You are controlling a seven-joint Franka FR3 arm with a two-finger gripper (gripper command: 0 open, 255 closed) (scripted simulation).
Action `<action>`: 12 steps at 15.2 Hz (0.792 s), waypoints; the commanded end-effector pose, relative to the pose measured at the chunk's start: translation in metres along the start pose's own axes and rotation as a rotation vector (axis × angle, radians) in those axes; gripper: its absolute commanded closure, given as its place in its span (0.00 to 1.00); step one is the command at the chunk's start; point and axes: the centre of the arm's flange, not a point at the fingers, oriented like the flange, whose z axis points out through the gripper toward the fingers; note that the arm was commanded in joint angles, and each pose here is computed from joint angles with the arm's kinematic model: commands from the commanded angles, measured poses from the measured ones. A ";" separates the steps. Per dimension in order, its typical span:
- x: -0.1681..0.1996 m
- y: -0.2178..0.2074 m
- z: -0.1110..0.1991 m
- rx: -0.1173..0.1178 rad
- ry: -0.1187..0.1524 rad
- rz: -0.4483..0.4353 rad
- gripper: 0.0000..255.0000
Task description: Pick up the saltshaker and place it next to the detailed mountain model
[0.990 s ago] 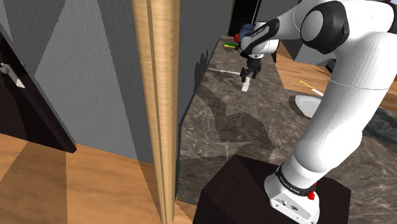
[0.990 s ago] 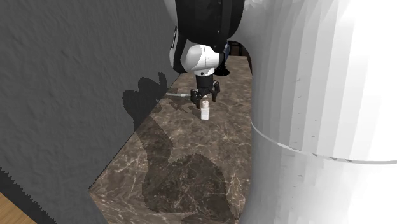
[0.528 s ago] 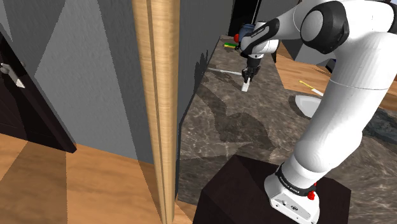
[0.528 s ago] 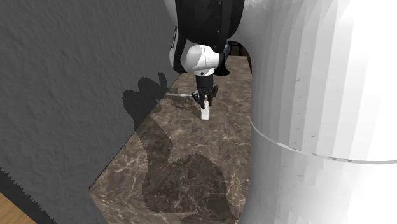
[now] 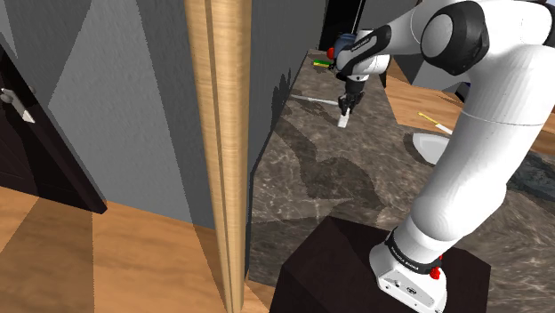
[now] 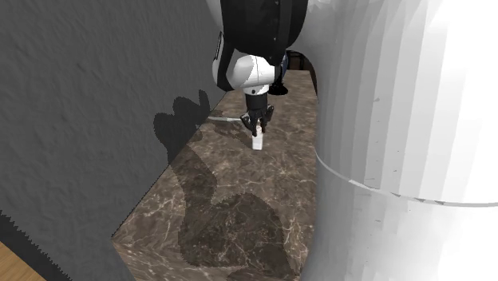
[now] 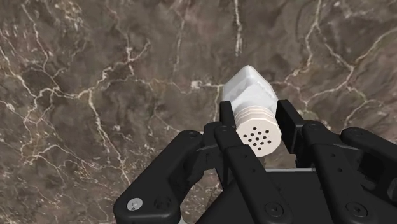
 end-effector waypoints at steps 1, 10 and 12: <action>0.000 0.001 -0.007 0.000 -0.001 0.001 1.00; 0.000 0.006 -0.055 0.000 -0.001 0.001 1.00; 0.000 0.007 -0.065 0.000 -0.001 0.001 1.00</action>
